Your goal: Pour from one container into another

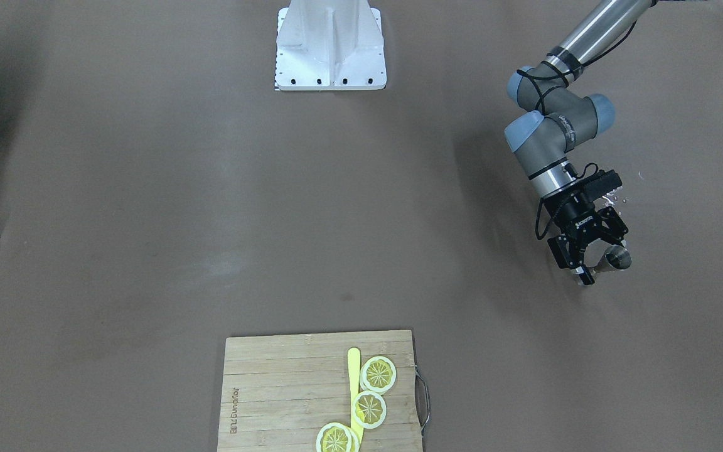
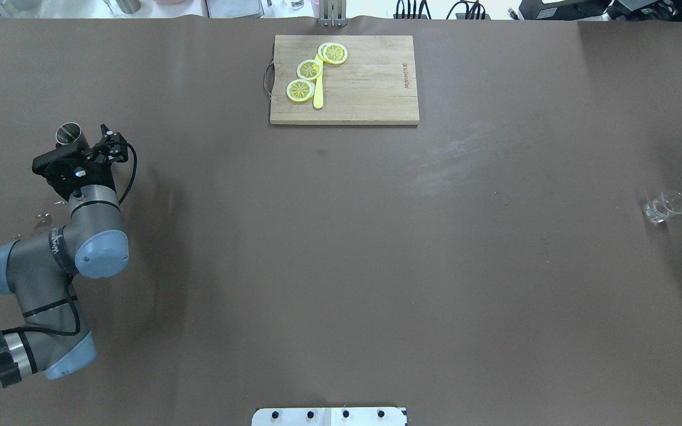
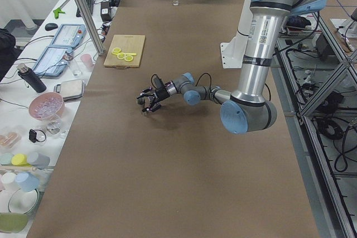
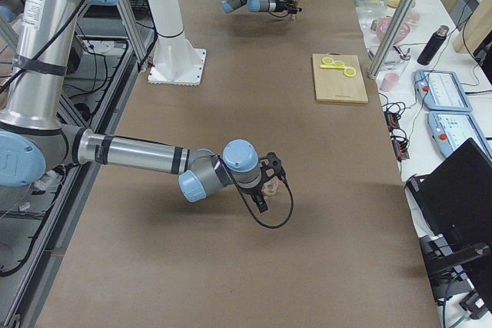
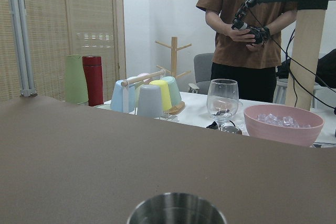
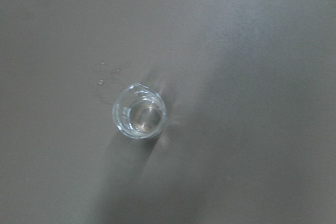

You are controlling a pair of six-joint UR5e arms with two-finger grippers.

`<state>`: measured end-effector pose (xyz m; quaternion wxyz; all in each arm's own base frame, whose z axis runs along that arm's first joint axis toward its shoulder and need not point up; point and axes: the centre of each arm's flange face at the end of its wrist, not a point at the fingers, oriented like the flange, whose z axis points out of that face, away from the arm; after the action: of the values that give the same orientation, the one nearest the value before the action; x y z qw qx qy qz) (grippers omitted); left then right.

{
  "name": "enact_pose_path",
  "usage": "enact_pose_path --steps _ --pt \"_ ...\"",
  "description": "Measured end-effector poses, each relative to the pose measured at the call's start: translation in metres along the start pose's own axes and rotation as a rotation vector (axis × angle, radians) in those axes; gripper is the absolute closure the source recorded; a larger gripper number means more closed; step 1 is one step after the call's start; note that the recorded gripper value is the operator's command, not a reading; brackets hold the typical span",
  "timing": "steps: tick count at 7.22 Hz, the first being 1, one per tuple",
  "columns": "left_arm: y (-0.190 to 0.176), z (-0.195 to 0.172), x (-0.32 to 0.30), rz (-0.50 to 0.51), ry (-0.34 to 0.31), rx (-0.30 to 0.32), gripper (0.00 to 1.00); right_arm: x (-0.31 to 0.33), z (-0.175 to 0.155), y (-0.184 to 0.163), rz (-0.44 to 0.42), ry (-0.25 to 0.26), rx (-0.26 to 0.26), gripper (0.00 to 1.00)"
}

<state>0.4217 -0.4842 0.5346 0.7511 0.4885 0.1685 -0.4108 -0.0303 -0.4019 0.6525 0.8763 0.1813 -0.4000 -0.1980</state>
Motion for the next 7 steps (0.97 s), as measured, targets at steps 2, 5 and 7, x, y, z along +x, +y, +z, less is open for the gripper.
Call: enact_pose_path --steps 2,5,7 --pt "0.014 -0.005 0.000 0.000 0.007 0.006 0.07 -0.016 0.009 -0.009 -0.087 -0.014 0.030 0.00" --pt "0.019 -0.004 -0.003 0.002 0.010 0.018 0.13 -0.018 0.012 -0.009 -0.114 -0.009 0.053 0.00" --pt "0.019 -0.004 -0.004 0.001 0.012 0.020 0.22 -0.020 0.011 -0.012 -0.113 -0.009 0.066 0.00"
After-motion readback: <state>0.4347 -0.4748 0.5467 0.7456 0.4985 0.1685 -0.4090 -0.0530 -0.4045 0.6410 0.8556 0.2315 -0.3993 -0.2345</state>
